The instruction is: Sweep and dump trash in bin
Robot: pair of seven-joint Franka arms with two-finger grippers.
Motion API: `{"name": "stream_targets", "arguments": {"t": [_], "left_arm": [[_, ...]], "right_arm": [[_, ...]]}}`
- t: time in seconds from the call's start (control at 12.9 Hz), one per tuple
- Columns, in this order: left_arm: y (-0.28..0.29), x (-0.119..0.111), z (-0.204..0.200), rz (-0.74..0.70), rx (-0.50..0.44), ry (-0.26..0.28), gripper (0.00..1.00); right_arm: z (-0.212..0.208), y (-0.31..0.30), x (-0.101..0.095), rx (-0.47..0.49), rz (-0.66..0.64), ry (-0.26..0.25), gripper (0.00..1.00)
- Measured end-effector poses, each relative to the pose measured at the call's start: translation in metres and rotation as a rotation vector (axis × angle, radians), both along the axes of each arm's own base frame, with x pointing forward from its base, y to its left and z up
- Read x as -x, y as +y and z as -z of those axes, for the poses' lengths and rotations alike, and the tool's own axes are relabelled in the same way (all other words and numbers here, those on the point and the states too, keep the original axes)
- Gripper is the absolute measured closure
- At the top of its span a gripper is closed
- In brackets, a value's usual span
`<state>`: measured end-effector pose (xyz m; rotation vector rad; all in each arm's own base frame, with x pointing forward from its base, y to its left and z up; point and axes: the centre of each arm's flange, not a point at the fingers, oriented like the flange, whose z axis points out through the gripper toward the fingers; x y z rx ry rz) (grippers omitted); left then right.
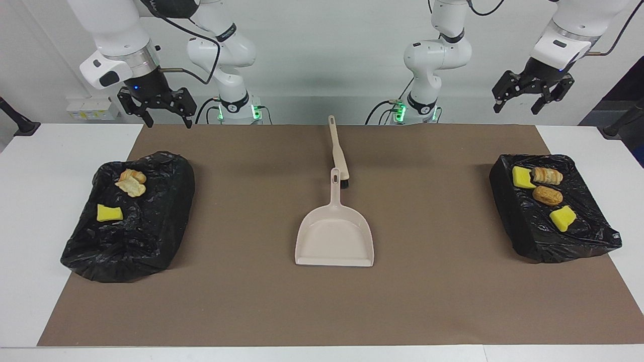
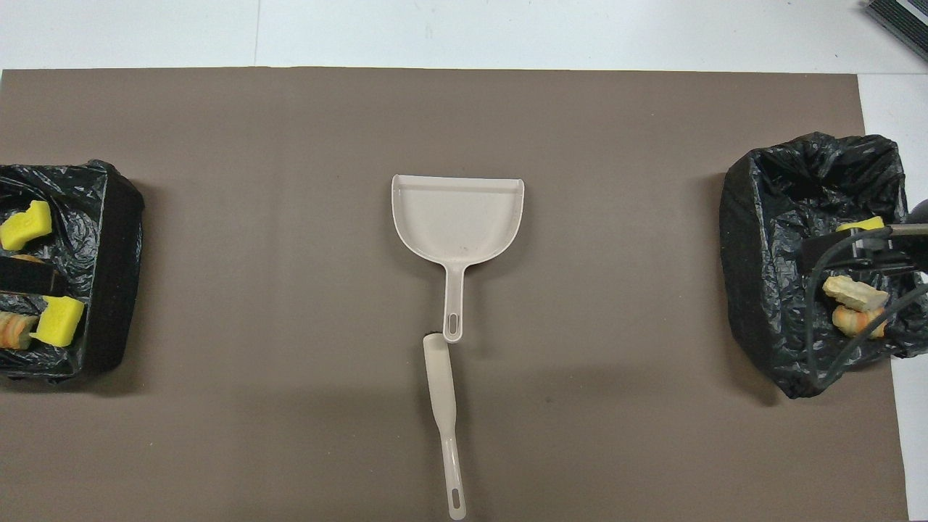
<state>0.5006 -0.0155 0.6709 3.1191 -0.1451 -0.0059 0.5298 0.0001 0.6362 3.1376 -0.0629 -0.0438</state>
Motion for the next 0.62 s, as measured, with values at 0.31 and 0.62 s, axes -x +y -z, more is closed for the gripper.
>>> {"name": "stream_targets", "arguments": {"t": [0.31,0.62], "left_arm": [[0.0019,-0.0001,0.0001,-0.023,0.0,0.0,0.0],[0.0019,-0.0001,0.0003,-0.047,0.0,0.001,0.0]], "right_arm": [[0.0,0.0,0.0,0.0,0.0,0.0,0.0],[0.0,0.0,0.0,0.0,0.0,0.0,0.0]]}}
